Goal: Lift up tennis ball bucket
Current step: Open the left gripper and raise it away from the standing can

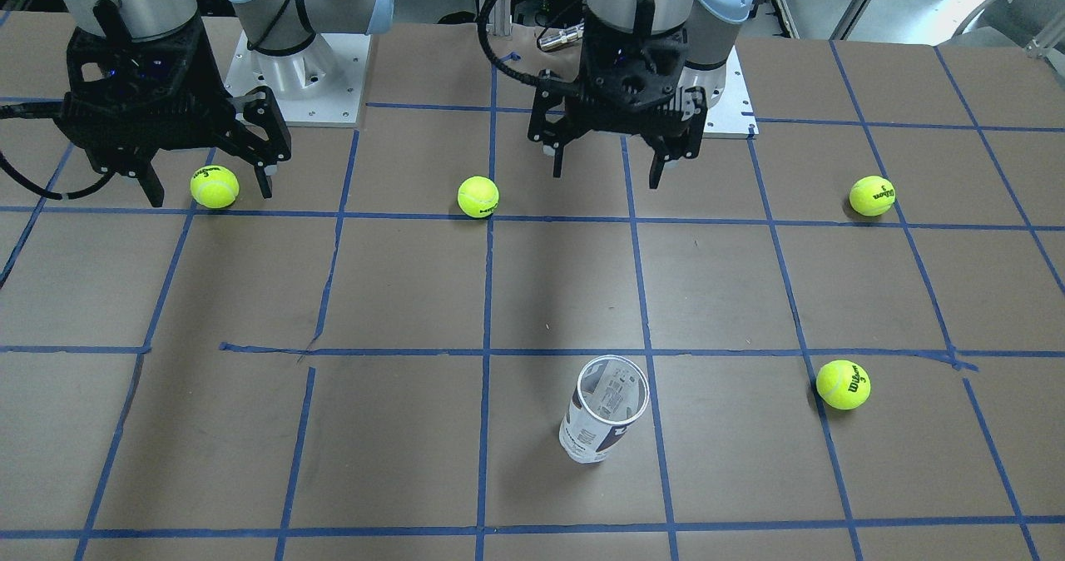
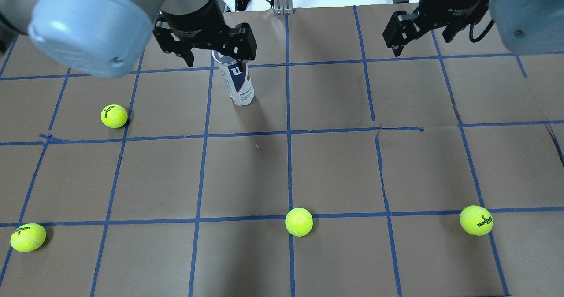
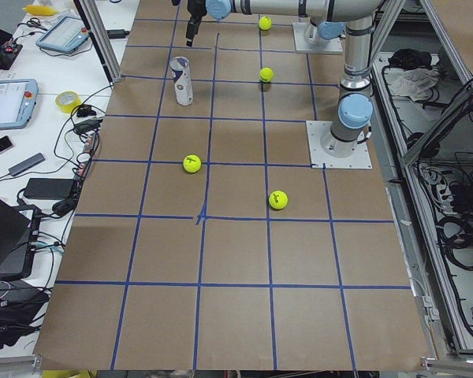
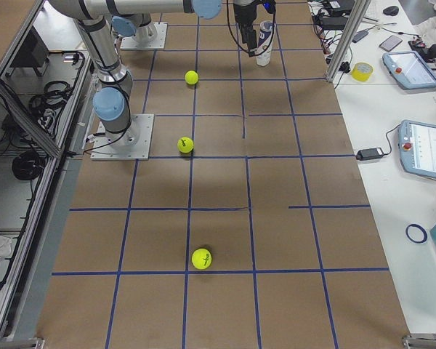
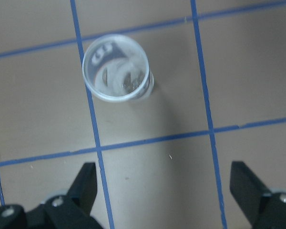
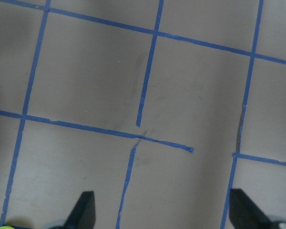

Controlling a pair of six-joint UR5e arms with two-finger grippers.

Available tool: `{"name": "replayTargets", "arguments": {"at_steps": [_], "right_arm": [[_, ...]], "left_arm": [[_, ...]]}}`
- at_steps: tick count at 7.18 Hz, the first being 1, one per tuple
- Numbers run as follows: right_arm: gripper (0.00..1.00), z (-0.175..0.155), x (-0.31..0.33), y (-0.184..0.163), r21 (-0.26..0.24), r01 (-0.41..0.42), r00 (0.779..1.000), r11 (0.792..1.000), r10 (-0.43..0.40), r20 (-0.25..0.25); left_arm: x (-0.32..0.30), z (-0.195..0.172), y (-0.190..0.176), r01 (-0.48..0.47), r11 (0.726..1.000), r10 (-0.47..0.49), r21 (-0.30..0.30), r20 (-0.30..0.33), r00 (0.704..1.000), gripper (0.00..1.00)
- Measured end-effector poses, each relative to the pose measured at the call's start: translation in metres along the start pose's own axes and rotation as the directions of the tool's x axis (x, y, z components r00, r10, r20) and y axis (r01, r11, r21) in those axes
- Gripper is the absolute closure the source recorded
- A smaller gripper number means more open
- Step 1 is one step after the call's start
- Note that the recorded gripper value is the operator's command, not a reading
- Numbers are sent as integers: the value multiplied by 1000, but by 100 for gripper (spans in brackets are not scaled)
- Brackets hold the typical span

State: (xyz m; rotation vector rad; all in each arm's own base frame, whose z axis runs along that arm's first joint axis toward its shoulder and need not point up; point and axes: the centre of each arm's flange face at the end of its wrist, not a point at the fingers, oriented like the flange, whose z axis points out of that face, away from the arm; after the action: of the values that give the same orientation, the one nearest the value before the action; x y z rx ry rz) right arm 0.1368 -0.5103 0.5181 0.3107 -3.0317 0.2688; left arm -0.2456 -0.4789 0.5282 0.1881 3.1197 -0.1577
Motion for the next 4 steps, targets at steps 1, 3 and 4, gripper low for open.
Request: {"name": "replayTargets", "arguments": {"at_steps": [1,3,4], "right_arm": [[0,0,0,0,0,0,1000,1000,0,0],[0,0,0,0,0,0,1000,1000,0,3],[0,-1,1,0,0,0,1000,1000,0,1]], "left_arm": [[-26,-3,19,31,998,-32,-51,-21,999,0],[-59,11,38,79,994,-84,-81,-66,994,0],[-68,9,33,93,995,-96,-42,-70,993,0]]}}
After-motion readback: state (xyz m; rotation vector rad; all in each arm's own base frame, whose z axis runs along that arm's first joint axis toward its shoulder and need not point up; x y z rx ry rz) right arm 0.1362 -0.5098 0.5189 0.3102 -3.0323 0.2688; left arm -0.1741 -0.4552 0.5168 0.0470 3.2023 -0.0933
